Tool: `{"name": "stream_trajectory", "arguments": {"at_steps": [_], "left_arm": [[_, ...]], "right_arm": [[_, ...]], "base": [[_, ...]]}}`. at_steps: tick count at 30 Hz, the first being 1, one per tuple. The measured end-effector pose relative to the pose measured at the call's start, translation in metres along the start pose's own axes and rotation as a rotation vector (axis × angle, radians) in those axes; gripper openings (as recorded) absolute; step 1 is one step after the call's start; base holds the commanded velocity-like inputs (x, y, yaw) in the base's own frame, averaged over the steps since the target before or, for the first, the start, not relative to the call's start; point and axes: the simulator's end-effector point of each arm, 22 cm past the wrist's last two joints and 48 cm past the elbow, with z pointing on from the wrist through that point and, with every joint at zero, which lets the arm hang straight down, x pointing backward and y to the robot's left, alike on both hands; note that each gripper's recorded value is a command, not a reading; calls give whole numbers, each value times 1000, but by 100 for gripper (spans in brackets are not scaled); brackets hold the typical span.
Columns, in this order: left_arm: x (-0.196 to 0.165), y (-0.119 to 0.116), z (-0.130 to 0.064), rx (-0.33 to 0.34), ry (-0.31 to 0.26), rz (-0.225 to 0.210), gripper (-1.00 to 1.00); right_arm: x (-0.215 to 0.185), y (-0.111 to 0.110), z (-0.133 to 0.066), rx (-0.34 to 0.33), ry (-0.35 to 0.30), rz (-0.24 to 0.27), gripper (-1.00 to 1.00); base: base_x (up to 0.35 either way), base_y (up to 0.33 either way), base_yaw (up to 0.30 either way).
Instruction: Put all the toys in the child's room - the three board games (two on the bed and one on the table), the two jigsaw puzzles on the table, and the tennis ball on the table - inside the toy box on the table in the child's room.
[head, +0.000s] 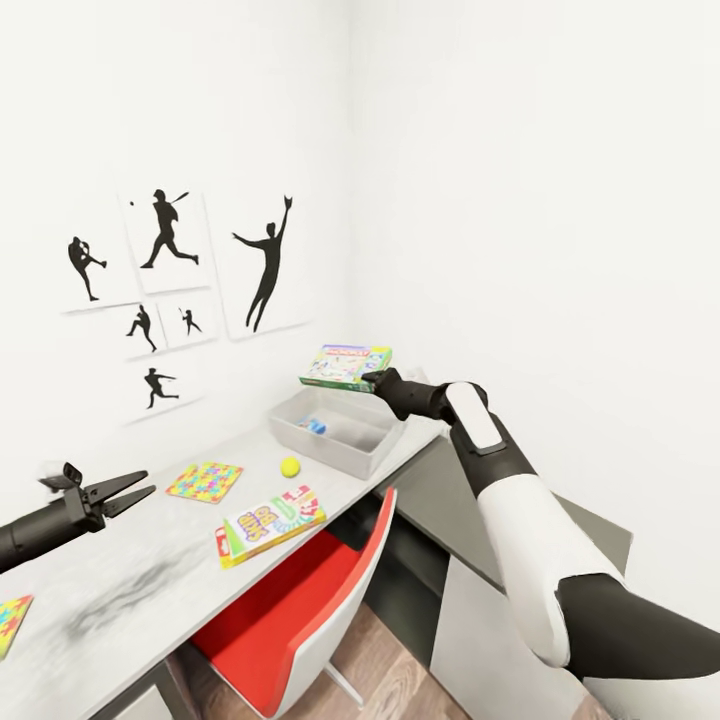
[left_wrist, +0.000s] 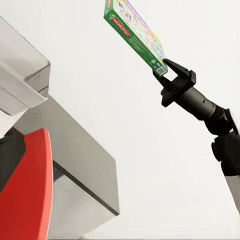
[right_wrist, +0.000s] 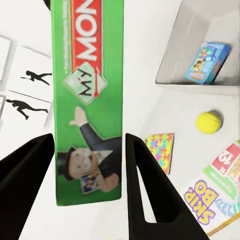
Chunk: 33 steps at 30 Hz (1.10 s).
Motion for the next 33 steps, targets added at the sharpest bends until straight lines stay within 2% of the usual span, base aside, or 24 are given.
{"name": "stream_trajectory", "arguments": {"at_steps": [10,13,16,22,33], "left_arm": [[4,-1,4,9,4,-6,100],[4,-1,5,9,5,-7,100],[4,-1,5,10,5,-8,100],[5,-1,4,10,5,-10,100],[5,-1,4,10,6,-10,100]], "right_arm": [[-18,11,-4,43,-15,-23,-100],[-21,2,-1,98,-5,-23,-100],[-22,-2,1,121,5,-14,-100],[-28,-6,0,126,0,16,-100],[-29,-6,-1,125,-3,21,-100]], "base": [[28,0,-22],[145,0,-1],[56,0,0],[12,0,0],[61,0,0]]}}
